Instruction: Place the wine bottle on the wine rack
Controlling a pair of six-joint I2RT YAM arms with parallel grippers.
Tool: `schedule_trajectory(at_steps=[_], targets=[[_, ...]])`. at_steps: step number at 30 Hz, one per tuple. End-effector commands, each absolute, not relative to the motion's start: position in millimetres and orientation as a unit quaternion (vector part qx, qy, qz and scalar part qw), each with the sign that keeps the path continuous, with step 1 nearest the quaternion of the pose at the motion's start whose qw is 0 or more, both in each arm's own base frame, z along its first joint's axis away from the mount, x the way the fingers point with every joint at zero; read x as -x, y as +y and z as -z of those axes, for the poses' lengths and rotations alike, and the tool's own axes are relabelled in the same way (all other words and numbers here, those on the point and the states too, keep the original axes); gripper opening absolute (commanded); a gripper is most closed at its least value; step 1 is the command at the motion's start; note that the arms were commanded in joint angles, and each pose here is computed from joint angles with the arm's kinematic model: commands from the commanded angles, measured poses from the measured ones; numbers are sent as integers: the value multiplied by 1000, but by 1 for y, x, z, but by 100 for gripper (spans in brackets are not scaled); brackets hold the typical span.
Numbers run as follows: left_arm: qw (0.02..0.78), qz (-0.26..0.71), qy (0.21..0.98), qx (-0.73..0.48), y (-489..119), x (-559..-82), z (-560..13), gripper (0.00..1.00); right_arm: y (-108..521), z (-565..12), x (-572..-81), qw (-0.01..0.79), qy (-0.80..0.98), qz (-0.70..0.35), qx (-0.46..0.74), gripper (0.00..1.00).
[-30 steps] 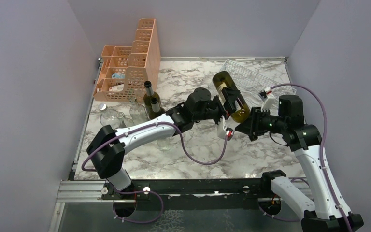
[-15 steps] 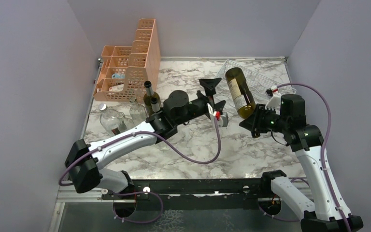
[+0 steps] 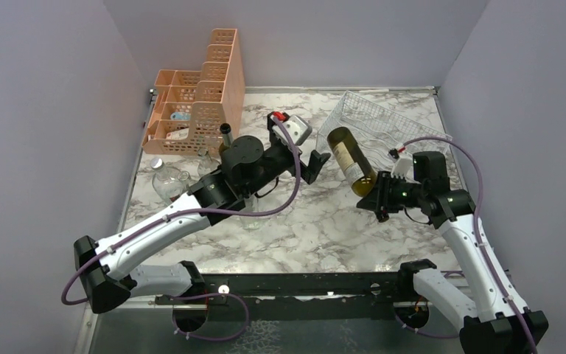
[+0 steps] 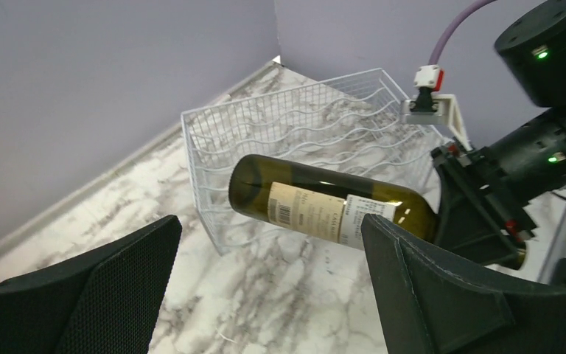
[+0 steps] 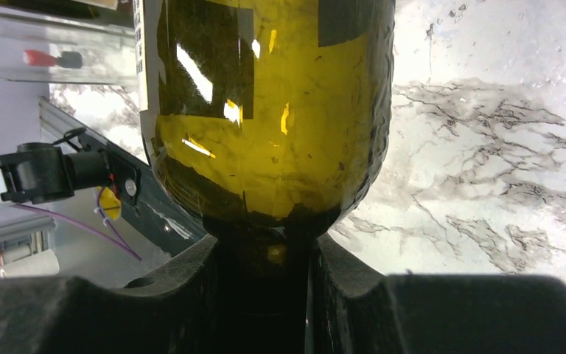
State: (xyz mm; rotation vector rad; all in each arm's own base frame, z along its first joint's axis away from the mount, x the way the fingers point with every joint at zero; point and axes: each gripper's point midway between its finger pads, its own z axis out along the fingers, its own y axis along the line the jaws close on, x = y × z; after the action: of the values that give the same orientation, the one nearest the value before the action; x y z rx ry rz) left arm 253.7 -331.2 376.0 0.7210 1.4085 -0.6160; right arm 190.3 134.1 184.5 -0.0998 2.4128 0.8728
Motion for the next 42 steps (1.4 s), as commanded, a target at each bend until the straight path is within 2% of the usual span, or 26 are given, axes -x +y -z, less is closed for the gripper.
schedule_trajectory(at_steps=[1,11,16,23,42], targets=[[620,324,670,-250,-314,-236,-376,99,146,-197,-207,333,873,-342,96,1],[638,311,660,-246,-294,-231,-398,99,177,-151,-210,281,910,-293,82,1],[639,299,663,-250,-289,-231,-395,99,166,-147,-227,312,916,-250,32,1],[647,287,660,-253,-284,-232,-396,99,154,-132,-230,307,927,-214,6,1],[661,288,644,-255,-278,-228,-410,99,154,-135,-278,431,865,-241,-89,1]])
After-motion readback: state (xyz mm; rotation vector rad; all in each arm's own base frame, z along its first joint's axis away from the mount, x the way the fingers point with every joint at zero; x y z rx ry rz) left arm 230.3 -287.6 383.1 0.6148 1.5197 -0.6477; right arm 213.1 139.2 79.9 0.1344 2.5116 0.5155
